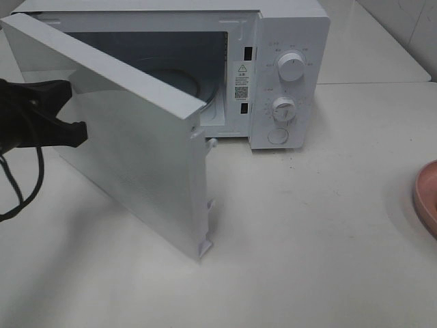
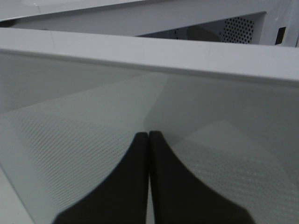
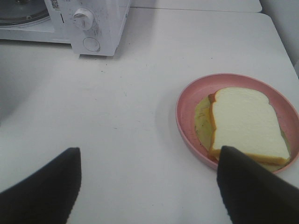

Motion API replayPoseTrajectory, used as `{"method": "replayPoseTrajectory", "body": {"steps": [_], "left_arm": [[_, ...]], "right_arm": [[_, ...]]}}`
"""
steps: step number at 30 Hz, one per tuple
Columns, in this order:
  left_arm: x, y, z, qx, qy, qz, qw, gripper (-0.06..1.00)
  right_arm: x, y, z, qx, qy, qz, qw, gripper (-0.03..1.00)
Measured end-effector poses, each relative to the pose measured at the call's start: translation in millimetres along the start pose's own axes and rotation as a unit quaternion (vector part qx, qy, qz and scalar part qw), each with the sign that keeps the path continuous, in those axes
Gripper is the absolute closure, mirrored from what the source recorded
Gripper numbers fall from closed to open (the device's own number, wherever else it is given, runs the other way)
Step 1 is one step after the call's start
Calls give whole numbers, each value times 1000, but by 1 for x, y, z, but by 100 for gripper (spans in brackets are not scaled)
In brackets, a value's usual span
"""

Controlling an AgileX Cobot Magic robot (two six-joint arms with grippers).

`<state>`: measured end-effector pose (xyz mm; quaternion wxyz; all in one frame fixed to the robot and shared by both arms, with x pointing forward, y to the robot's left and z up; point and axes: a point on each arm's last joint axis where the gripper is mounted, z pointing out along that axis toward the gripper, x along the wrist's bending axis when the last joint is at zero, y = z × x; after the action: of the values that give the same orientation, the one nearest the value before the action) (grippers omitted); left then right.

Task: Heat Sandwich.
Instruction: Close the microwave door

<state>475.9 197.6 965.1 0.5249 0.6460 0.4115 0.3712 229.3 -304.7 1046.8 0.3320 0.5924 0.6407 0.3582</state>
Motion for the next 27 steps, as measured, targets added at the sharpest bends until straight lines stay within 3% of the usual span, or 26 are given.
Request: {"method": "replayPoseTrajectory", "body": {"steps": [7, 27], "left_arm": [[-28, 6, 29, -4, -19, 4, 1000, 94], [-90, 17, 97, -17, 12, -19, 1000, 94]], "right_arm": [[0, 0, 0, 0, 0, 0, 1000, 20], [0, 0, 0, 0, 0, 0, 1000, 20]]}}
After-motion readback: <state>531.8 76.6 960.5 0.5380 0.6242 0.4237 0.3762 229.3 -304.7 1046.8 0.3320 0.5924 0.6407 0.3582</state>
